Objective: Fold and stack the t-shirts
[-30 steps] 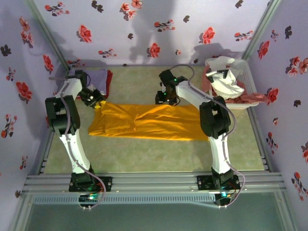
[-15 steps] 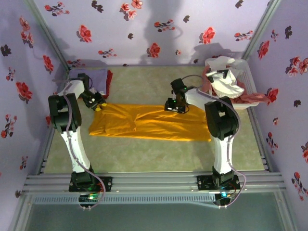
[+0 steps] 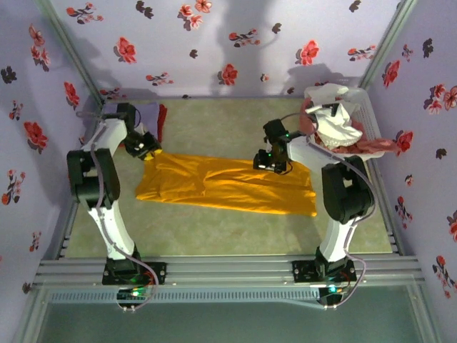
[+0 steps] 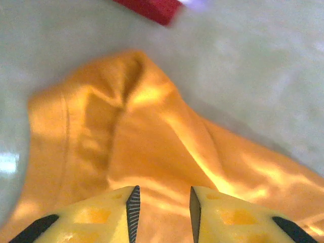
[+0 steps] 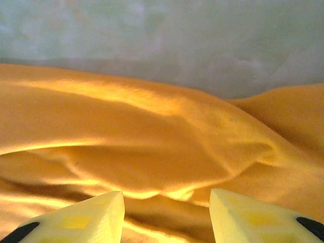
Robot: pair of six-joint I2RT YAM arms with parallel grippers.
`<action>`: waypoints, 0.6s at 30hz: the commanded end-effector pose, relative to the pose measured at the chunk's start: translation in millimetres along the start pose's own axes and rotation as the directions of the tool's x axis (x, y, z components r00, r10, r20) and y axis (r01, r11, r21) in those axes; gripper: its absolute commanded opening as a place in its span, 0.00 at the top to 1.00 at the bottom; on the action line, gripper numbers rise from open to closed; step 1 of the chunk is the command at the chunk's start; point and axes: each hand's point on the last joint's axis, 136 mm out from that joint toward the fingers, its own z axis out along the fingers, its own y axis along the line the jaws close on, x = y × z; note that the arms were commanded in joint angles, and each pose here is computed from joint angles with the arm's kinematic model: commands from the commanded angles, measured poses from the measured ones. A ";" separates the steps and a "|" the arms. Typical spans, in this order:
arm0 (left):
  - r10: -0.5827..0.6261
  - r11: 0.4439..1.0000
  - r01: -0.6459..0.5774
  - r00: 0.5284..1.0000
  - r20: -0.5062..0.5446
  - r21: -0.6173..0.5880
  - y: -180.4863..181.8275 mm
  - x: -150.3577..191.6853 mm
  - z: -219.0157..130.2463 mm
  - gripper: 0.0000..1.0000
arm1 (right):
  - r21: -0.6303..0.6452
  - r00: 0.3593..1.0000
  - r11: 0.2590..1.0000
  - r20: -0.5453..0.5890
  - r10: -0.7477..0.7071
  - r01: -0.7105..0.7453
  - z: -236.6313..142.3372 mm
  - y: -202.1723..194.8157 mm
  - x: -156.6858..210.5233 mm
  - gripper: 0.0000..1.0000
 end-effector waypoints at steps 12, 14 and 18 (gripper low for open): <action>0.070 0.994 -0.077 0.994 -0.087 -0.078 -33.4 99.7 53.5 1.00 | 0.076 0.990 0.997 -0.136 0.020 -0.009 8.4 -27.2 62.8 0.88; 0.070 0.992 -0.079 0.993 -0.098 -0.097 -33.3 100.7 64.0 1.00 | 0.109 0.988 0.994 -0.153 0.034 -0.017 11.2 -38.4 71.0 0.96; 0.065 0.992 -0.071 0.996 -0.060 -0.109 -32.4 89.8 79.7 1.00 | 0.171 0.975 0.984 -0.207 0.083 -0.047 16.8 -59.9 92.9 1.00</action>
